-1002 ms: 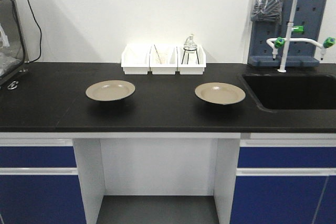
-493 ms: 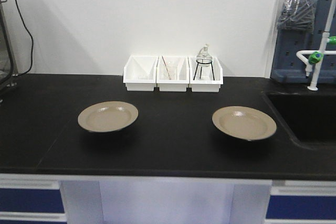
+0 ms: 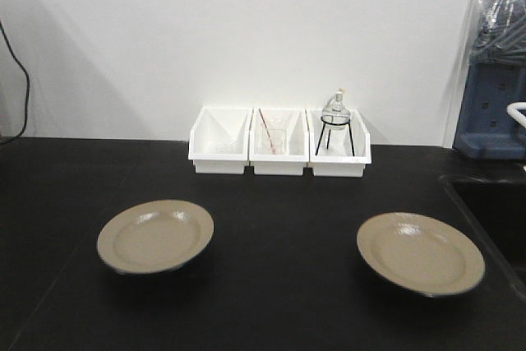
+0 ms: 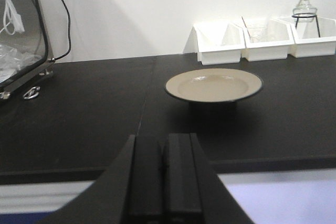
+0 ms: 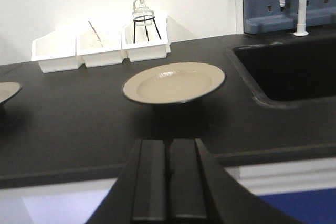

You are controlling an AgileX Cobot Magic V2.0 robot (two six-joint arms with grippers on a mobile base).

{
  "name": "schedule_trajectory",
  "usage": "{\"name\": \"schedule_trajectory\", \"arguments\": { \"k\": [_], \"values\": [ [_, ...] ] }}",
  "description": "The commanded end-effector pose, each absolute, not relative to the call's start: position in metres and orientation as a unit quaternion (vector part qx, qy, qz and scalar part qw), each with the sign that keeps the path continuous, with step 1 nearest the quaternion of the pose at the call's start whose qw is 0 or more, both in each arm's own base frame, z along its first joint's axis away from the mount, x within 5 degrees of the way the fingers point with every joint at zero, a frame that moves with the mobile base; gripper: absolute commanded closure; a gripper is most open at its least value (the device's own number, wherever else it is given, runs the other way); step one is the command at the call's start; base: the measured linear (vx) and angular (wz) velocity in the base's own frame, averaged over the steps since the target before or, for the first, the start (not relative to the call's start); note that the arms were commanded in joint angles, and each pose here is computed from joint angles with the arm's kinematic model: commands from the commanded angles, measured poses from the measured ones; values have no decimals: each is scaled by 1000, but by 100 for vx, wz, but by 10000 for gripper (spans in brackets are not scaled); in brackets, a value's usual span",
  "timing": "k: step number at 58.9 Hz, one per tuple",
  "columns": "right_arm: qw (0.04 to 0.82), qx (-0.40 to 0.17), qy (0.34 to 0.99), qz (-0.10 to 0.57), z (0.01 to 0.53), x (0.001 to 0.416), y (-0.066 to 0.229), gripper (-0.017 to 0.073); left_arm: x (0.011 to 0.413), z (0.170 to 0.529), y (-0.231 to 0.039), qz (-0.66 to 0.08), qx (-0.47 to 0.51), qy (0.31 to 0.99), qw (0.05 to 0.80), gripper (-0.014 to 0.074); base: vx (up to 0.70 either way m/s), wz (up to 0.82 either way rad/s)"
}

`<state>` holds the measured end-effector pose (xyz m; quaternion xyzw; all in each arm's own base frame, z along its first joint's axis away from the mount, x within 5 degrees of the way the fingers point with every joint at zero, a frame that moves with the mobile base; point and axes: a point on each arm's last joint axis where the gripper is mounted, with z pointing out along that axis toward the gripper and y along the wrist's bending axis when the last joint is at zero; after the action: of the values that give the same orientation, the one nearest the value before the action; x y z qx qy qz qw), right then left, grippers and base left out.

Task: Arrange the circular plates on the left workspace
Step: 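Drive the base up to the bench facing the two tan plates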

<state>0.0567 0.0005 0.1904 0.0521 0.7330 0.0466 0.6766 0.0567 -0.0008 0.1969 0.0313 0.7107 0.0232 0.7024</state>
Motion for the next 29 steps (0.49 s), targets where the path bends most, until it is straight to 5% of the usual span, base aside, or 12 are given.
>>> {"name": "schedule_trajectory", "arguments": {
  "k": [1,29],
  "values": [
    [708,52,703,40,196,56,-1,560,56,201,0,22,26,680,732,591,40,1],
    [708,52,703,40,196,56,-1,560,56,201,0,22,26,680,732,591,36,-2]
  ]
}}
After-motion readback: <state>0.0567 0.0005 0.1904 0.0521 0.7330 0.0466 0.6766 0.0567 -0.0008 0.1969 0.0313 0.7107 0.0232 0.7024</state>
